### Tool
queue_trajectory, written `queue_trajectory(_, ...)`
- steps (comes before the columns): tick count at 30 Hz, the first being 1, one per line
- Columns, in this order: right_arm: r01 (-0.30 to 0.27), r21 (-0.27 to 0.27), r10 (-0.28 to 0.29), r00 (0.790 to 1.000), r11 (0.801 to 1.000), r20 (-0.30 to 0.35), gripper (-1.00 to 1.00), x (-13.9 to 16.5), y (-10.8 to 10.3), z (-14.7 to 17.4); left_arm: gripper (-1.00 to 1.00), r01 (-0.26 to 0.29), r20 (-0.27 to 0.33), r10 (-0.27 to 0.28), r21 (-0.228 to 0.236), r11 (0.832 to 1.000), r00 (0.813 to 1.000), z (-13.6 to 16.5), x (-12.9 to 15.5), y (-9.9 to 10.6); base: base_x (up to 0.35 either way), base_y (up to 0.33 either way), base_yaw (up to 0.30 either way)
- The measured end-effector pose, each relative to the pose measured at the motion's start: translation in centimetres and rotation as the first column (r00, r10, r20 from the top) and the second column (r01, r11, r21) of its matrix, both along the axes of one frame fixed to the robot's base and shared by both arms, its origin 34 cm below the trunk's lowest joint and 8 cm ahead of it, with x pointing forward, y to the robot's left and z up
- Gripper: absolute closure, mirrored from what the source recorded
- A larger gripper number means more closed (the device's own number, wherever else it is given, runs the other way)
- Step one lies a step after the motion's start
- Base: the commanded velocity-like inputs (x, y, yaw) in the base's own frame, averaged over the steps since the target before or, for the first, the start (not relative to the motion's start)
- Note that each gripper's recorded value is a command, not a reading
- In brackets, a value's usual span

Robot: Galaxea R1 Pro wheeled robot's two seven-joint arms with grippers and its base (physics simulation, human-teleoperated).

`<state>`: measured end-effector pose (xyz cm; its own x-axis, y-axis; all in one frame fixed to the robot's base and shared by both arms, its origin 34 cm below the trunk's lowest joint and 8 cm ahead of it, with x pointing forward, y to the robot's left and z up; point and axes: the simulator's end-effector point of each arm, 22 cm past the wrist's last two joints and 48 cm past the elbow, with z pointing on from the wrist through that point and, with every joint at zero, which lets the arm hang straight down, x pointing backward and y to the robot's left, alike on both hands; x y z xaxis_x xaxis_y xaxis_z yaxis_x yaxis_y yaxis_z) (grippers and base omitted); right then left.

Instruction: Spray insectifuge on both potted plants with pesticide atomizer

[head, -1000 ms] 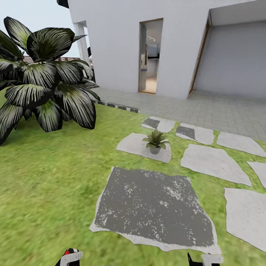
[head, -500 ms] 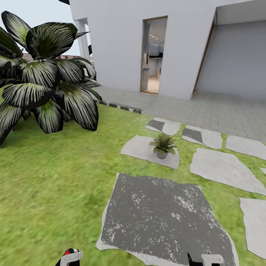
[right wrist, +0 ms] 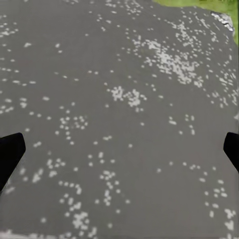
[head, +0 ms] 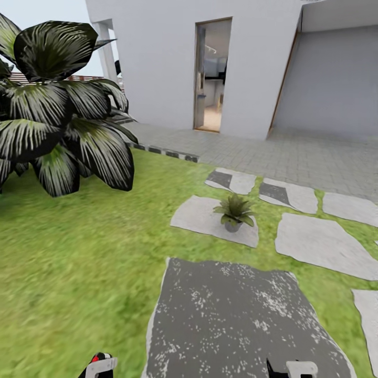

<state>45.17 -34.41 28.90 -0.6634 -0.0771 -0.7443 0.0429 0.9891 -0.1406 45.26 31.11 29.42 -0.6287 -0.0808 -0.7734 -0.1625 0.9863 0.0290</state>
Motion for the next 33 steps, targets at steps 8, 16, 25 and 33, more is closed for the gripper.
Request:
queue_trajectory(8,0.0,0.0,0.0,1.0,1.0,0.003,-1.0,0.08,0.0,0.09,1.0,0.0,0.003,0.0,0.0,1.0,1.0,0.09,0.08,-0.01,0.297,0.193,-0.255)
queue_trajectory(16,0.0,0.0,0.0,1.0,1.0,0.005,-1.0,0.16,0.0,0.18,1.0,0.0,0.004,0.0,-0.001,1.0,1.0,0.15,0.12,-0.07,0.267,0.24,-0.257)
queue_trajectory(25,0.0,0.0,0.0,1.0,1.0,0.008,-1.0,0.26,0.0,0.29,1.0,0.001,0.008,-0.001,-0.001,1.0,1.0,0.28,0.24,-0.07,0.247,0.251,-0.257)
queue_trajectory(33,0.0,0.0,0.0,1.0,1.0,0.009,-1.0,0.29,0.01,0.32,1.0,0.001,0.009,-0.001,-0.001,1.0,1.0,0.32,0.29,-0.07,0.245,0.251,-0.123)
